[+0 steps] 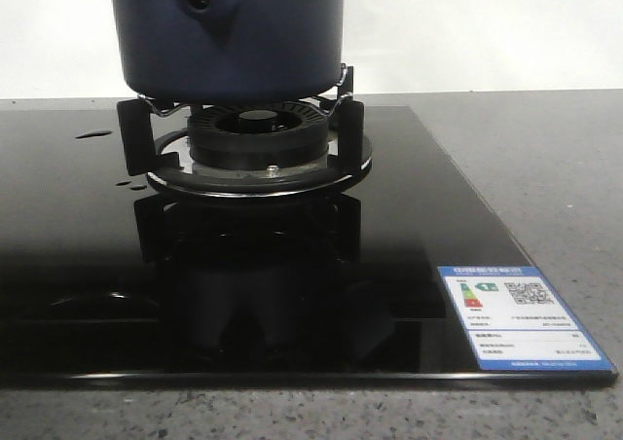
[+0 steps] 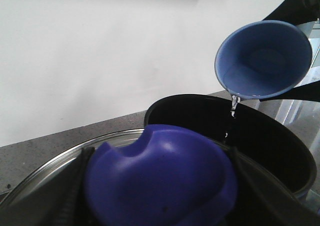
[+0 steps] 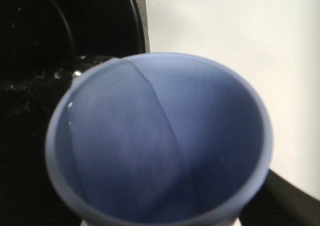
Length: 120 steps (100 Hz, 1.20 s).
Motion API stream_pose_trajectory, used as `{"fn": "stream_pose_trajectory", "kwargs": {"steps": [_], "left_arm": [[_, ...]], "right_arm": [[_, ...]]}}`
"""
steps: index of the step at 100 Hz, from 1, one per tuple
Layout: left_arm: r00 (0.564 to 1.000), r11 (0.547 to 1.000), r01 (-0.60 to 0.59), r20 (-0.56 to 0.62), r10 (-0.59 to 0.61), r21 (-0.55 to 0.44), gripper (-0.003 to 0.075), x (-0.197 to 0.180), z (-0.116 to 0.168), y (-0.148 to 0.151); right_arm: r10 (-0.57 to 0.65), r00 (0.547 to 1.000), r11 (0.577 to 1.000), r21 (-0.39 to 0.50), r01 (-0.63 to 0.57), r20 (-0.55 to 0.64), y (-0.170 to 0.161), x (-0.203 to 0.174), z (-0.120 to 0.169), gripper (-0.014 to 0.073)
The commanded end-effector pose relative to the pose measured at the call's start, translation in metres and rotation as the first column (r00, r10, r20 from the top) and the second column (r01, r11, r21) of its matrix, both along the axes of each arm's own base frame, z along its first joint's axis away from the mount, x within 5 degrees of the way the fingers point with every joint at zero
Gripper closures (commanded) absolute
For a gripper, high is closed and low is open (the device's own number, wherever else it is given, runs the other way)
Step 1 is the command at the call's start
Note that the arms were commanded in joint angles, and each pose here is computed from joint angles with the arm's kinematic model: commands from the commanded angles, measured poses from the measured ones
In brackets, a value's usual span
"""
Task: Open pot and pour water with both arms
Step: 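Hold the cup tilted, pouring water into the saucepan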
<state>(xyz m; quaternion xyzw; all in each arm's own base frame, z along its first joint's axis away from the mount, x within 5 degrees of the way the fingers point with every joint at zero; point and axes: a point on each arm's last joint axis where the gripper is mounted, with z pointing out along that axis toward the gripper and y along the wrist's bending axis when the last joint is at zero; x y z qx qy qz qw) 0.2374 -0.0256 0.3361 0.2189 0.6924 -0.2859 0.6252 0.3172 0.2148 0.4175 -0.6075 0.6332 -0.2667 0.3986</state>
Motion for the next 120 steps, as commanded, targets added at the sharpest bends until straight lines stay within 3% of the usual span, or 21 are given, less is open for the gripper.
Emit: {"fn": "stream_pose_trajectory", "kwargs": {"steps": [1,26,120], "left_arm": [[0.995,0.993,0.023,0.097,-0.011,-0.118,0.0471,-0.005,0.026,-0.003],[0.995,0.993,0.023,0.097,-0.011,-0.118,0.0471,-0.005,0.026,-0.003],[0.995,0.993,0.023,0.097,-0.011,-0.118,0.0471,-0.005,0.026,-0.003]], "right_arm": [[0.027,0.991,0.999,0.020,-0.030,0.132,-0.008,-0.010,0.032,0.0371],[0.060,0.983,0.997,-0.054,-0.051,0.173,-0.009,-0.008,0.034,0.0371],[0.133,0.916,0.982,-0.176,-0.070,0.378,-0.008,-0.003,0.052,0.0371]]}}
